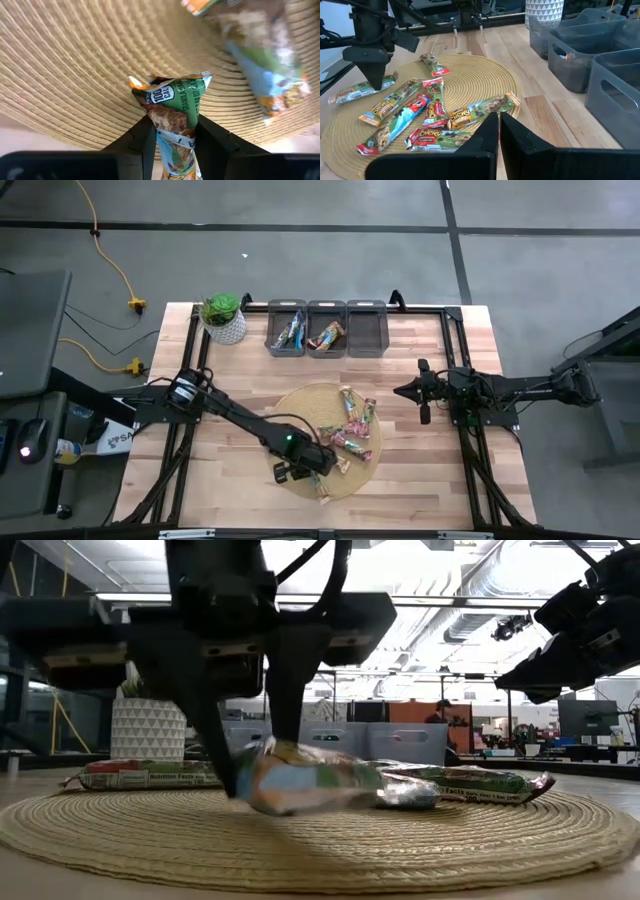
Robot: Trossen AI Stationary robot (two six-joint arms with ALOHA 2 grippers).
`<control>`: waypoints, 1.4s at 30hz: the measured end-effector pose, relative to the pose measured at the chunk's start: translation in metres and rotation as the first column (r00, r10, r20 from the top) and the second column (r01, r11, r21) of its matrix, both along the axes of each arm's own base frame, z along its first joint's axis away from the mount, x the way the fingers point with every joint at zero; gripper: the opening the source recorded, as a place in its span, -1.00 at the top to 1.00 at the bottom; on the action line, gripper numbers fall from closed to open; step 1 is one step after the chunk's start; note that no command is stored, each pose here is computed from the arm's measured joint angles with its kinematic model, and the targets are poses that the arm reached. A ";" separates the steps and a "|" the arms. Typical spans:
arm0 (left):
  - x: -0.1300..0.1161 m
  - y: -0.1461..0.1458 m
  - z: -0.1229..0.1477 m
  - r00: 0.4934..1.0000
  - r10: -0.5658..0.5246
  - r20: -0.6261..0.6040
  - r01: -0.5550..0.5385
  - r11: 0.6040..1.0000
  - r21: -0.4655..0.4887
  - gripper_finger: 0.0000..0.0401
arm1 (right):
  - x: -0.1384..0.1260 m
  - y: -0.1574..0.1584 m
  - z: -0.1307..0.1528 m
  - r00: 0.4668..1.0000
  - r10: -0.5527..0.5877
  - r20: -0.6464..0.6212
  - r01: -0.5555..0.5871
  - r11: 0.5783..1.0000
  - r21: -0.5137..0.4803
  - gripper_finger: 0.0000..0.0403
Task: Pick and place Granola Bars by type
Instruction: Put the yellow granola bar into the middle black bin
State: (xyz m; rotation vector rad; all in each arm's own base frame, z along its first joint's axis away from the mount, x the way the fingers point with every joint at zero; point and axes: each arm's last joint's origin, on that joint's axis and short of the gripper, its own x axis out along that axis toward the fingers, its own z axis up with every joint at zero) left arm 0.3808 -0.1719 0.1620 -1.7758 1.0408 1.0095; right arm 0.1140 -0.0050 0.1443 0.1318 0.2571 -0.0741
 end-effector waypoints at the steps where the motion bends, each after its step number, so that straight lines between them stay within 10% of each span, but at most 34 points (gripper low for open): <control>1: 0.000 0.000 0.002 1.000 -0.006 -0.005 0.006 1.000 0.006 0.45 | 0.000 0.000 0.000 1.000 0.000 0.000 0.000 1.000 0.000 1.00; 17: 0.015 -0.002 0.051 0.985 -0.131 0.112 0.107 0.974 0.200 0.45 | 0.000 0.000 0.000 1.000 0.000 0.000 0.000 1.000 0.000 1.00; 26: 0.025 0.000 0.121 0.926 -0.312 0.212 0.177 0.856 0.486 0.45 | 0.000 0.000 0.000 1.000 0.001 0.000 -0.001 1.000 0.000 1.00; 33: 0.027 0.007 0.174 0.880 -0.410 0.240 0.107 0.663 0.741 0.45 | 0.000 0.000 0.000 1.000 0.000 0.000 0.000 1.000 0.000 1.00; 42: 0.022 0.020 0.229 0.874 -0.467 0.137 0.007 0.294 0.956 0.45 | 0.000 0.000 0.000 1.000 0.001 0.000 -0.001 1.000 0.000 1.00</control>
